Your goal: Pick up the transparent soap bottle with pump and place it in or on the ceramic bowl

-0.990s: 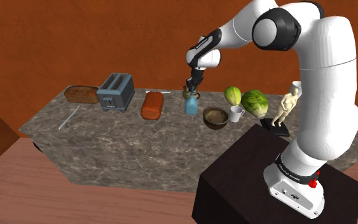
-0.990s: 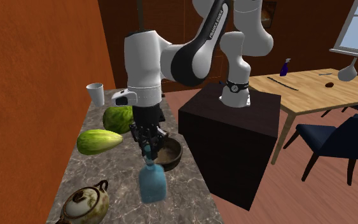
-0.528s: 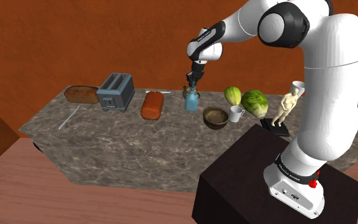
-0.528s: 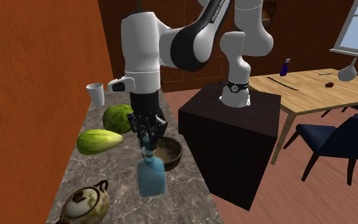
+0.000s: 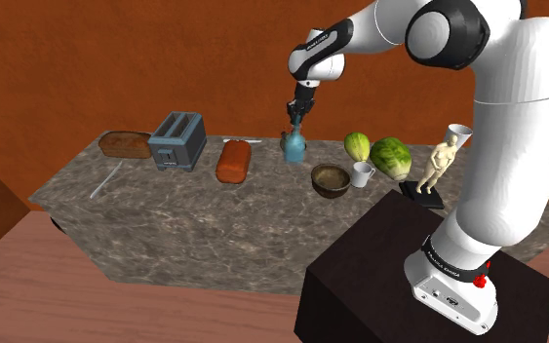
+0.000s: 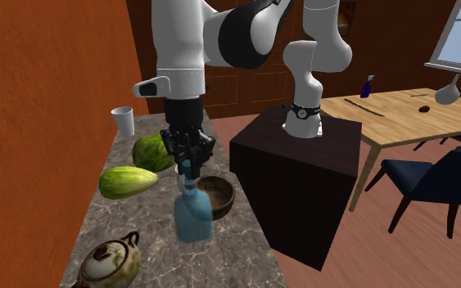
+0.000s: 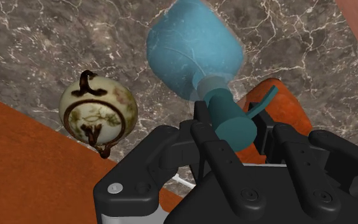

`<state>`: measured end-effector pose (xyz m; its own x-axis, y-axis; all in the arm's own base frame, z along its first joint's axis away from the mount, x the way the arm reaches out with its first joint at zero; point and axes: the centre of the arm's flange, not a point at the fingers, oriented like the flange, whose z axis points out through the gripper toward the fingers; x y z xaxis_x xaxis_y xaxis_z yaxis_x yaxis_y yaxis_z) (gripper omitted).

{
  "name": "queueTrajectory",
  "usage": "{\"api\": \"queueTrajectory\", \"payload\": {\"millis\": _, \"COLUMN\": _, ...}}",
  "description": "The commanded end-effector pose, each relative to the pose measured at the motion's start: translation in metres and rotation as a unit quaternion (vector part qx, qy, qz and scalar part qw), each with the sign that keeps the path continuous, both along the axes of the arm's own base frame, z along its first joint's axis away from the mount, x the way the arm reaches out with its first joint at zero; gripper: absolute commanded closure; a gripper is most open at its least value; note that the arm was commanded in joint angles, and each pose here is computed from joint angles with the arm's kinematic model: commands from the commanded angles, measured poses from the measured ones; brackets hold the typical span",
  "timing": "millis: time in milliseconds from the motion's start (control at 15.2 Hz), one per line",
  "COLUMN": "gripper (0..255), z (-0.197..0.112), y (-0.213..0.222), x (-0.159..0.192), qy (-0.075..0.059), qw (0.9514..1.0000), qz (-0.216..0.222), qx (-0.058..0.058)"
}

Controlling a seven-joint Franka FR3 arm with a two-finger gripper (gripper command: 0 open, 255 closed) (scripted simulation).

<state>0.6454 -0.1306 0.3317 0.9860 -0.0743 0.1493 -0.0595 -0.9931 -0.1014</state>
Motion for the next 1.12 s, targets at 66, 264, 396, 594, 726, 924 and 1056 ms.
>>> {"api": "queueTrajectory", "payload": {"millis": 66, "gripper": 255, "z": 0.016, "y": 0.001, "x": 0.001, "qy": 0.0, "qw": 1.0, "qz": 0.0, "qx": 0.0}}
{"api": "queueTrajectory", "payload": {"millis": 264, "gripper": 255, "z": 0.032, "y": 0.001, "x": 0.001, "qy": 0.0, "qw": 1.0, "qz": 0.0, "qx": 0.0}}
{"api": "queueTrajectory", "payload": {"millis": 396, "gripper": 255, "z": 0.039, "y": 0.001, "x": 0.001, "qy": 0.0, "qw": 1.0, "qz": 0.0, "qx": 0.0}}
{"api": "queueTrajectory", "payload": {"millis": 594, "gripper": 255, "z": 0.058, "y": -0.013, "x": -0.032, "qy": 0.0, "qw": 1.0, "qz": 0.0, "qx": 0.0}}
{"api": "queueTrajectory", "payload": {"millis": 726, "gripper": 255, "z": 0.07, "y": -0.023, "x": -0.053, "qy": 0.0, "qw": 1.0, "qz": 0.0, "qx": 0.0}}
{"api": "queueTrajectory", "payload": {"millis": 924, "gripper": 255, "z": 0.088, "y": -0.037, "x": -0.085, "qy": 0.0, "qw": 1.0, "qz": 0.0, "qx": 0.0}}
{"api": "queueTrajectory", "payload": {"millis": 1056, "gripper": 255, "z": 0.1, "y": -0.047, "x": -0.107, "qy": 0.0, "qw": 1.0, "qz": 0.0, "qx": 0.0}}
